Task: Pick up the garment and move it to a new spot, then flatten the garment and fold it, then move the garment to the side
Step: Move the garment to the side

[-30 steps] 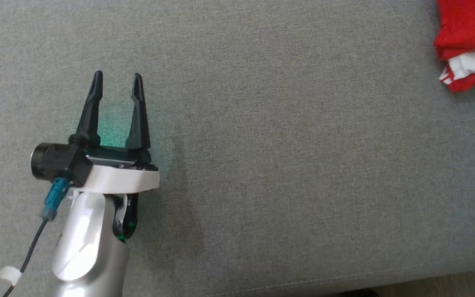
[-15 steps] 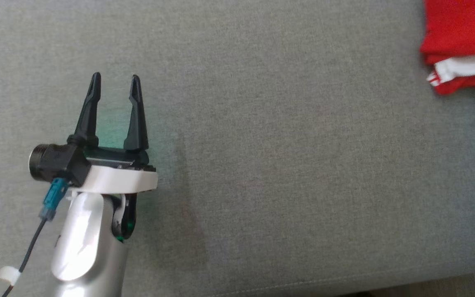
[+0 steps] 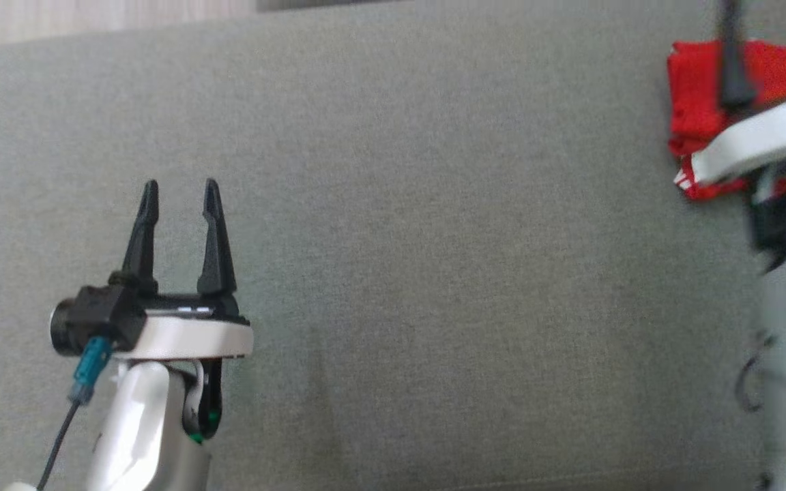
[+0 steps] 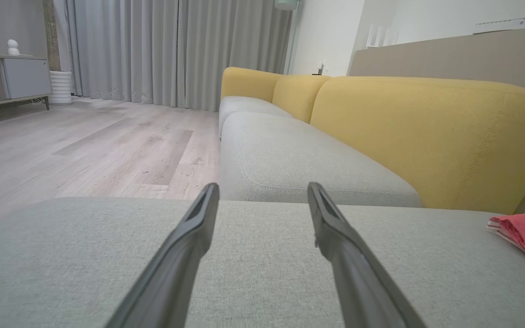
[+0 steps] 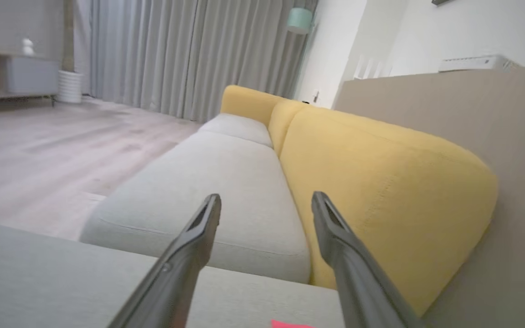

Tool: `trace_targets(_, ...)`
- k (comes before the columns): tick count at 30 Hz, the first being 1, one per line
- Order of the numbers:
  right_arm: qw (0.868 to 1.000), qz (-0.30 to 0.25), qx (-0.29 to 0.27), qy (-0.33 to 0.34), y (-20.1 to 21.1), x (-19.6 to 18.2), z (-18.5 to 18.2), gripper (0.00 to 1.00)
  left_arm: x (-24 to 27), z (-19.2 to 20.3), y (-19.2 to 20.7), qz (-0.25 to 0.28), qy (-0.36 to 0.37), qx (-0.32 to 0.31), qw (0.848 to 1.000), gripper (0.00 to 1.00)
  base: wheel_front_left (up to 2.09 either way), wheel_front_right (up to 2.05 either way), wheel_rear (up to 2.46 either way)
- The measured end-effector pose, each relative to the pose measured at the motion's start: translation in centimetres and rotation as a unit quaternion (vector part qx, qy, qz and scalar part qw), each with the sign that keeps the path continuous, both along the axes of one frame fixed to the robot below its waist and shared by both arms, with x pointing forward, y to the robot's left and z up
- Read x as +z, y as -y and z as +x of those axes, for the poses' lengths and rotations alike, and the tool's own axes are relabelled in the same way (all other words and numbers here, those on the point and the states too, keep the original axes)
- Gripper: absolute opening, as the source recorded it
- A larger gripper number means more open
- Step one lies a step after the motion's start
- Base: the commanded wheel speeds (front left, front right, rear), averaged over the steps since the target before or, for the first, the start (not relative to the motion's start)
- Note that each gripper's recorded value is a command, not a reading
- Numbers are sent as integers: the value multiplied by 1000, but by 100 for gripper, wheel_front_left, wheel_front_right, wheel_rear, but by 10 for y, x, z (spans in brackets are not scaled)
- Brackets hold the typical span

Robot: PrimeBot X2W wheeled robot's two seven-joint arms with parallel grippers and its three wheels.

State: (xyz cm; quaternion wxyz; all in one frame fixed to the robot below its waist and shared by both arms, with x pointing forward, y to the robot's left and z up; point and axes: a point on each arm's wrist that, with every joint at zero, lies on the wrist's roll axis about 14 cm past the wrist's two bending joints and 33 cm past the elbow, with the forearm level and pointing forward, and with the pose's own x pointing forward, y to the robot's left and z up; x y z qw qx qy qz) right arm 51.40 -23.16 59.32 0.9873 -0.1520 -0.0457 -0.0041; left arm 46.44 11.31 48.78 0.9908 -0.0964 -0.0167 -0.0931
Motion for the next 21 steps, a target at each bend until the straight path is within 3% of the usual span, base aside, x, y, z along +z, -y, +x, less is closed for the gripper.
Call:
trace_targets(2,998,50,34,17,-33,-2,-15,100,7,-10,-4,2,6,5,1000,100,0,0,0)
trace_targets(6,992,104,64,30,-59,-9,-33,100,19,-20,-14,4,19,21,1000,100,0,0,0)
trace_targets(10,989,121,78,28,-69,-27,-51,100,22,-33,-28,-3,20,42,999,100,0,0,0)
trace_targets(15,979,186,82,-16,-78,-71,-76,100,21,-48,-39,-9,15,64,998,100,0,0,0)
trace_targets(21,976,197,89,-23,-85,-79,-82,100,18,-54,-35,-14,10,60,998,100,0,0,0)
